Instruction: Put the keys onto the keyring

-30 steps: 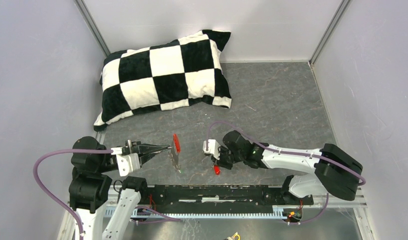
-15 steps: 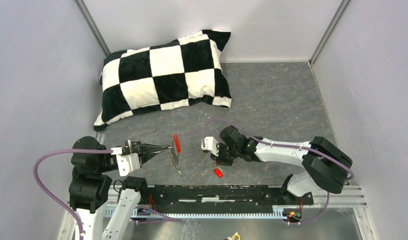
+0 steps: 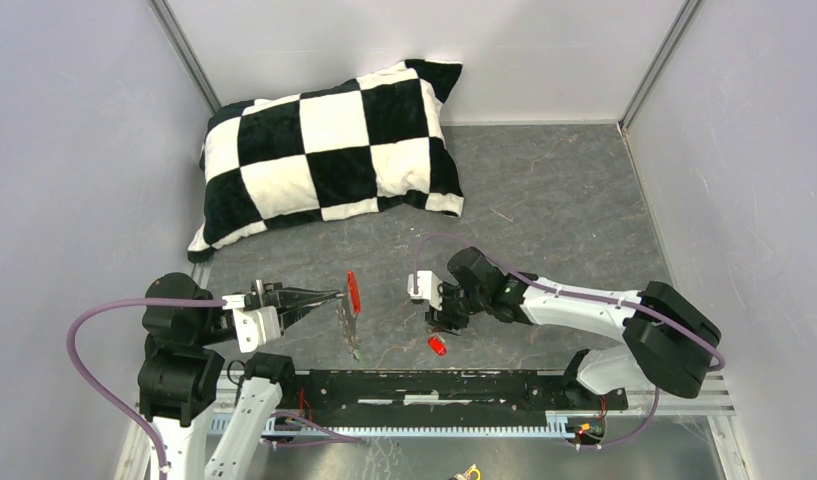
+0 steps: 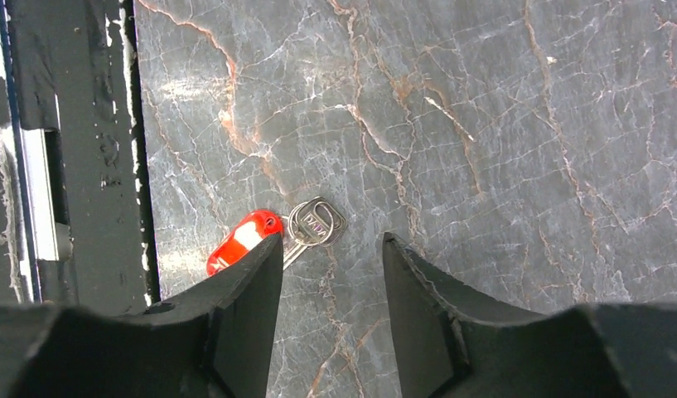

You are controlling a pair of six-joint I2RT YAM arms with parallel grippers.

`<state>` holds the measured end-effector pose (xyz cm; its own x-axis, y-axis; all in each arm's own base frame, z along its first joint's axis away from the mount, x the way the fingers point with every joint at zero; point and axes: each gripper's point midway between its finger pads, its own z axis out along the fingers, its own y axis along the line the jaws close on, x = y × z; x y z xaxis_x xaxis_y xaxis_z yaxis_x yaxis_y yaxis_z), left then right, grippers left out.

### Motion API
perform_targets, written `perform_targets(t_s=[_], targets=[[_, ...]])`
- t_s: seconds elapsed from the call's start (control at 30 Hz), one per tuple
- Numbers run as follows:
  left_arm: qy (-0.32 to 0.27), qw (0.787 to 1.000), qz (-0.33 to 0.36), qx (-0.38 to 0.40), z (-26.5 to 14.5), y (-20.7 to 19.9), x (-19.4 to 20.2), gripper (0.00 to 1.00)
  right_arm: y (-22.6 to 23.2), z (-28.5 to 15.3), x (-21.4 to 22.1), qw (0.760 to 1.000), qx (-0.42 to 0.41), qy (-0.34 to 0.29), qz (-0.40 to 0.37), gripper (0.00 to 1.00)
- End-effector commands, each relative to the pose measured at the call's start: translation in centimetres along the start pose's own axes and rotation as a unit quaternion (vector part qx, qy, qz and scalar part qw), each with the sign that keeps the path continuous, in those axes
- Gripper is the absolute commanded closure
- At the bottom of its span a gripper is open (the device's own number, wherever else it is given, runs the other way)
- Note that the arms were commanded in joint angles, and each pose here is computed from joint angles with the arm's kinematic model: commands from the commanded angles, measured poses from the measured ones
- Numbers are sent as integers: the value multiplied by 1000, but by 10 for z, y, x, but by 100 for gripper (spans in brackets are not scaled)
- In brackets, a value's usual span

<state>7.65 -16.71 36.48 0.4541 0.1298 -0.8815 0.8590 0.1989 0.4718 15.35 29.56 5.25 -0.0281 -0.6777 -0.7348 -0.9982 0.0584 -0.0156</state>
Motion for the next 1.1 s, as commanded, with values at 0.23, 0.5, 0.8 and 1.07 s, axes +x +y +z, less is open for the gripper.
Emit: perform_targets(t_s=[0.23, 0.5, 0.8, 1.07], targets=[[-2, 1000, 23, -7, -1, 4, -7, 98, 11, 17, 0, 998, -9, 19, -52, 42], [0, 1000, 22, -7, -1, 6, -6, 98, 5, 20, 8, 997, 2, 41, -65, 45], [2, 1000, 25, -15, -2, 7, -6, 98, 5, 29, 10, 995, -20, 60, -72, 47], [4, 1000, 26, -17, -2, 9, -6, 98, 10, 33, 15, 994, -42, 70, -66, 54]])
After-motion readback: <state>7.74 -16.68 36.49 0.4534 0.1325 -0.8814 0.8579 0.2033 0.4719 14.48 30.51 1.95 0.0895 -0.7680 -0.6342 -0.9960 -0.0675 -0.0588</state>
